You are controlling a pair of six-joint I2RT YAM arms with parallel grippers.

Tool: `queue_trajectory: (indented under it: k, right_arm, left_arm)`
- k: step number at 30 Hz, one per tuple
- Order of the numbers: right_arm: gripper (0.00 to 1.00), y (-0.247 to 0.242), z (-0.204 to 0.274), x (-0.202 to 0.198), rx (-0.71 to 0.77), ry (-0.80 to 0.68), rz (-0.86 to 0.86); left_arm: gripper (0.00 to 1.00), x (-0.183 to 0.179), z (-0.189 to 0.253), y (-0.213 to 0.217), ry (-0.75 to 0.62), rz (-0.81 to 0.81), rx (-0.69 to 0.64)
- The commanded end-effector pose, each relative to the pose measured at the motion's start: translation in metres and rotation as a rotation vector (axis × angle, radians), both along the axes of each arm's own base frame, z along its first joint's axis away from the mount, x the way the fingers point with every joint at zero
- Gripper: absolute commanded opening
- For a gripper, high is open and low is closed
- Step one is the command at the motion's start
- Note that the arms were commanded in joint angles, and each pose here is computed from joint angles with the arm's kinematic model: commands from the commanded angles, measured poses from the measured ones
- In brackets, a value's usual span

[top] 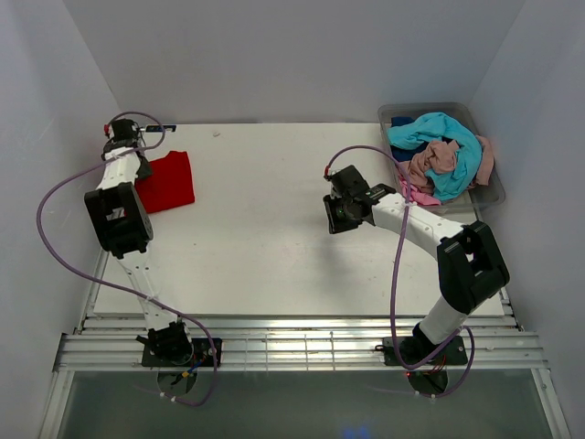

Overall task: Fold and stack the t-shirts
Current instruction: Put the neatly folded tshirt into the corner of the board with the left arm

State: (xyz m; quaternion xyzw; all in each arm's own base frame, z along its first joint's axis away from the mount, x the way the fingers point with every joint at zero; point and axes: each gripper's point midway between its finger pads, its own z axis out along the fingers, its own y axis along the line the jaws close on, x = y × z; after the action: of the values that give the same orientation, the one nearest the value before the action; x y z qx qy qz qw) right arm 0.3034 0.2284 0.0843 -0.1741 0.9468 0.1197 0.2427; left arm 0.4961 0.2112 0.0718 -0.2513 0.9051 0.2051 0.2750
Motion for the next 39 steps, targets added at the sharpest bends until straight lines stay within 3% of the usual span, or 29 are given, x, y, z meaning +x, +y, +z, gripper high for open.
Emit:
queue_trajectory:
  k: [1,3,6,12,15,26,34,39]
  right_arm:
    - [0.32,0.001,0.006,0.0,0.0,-0.012,0.0]
    - [0.32,0.001,0.003,-0.001,-0.004,-0.006,0.002]
    - [0.31,0.003,0.002,-0.001,0.003,-0.004,-0.002]
    - [0.29,0.002,0.001,-0.003,0.007,-0.011,-0.012]
    - [0.29,-0.002,0.0,-0.004,0.001,-0.012,-0.019]
    - [0.27,-0.011,-0.007,-0.016,-0.005,0.001,-0.039]
    - [0.26,-0.011,-0.003,-0.016,0.001,-0.006,-0.043]
    - [0.26,-0.009,-0.001,-0.016,0.018,-0.007,-0.046]
  left_arm:
    - [0.74,0.005,0.105,0.007,-0.216,0.059,0.125]
    - [0.7,0.014,0.113,-0.014,-0.267,0.009,0.125]
    - [0.02,0.029,0.118,-0.051,-0.323,-0.081,0.098]
    - [0.0,0.045,0.064,-0.127,-0.235,-0.233,0.016]
    - [0.0,0.042,0.04,-0.139,-0.203,-0.227,-0.033]
    - [0.0,0.015,-0.02,-0.134,-0.103,-0.201,-0.029]
    - [0.0,-0.039,-0.064,-0.132,0.028,-0.15,-0.041]
    - [0.0,-0.068,-0.06,-0.132,0.029,-0.118,-0.04]
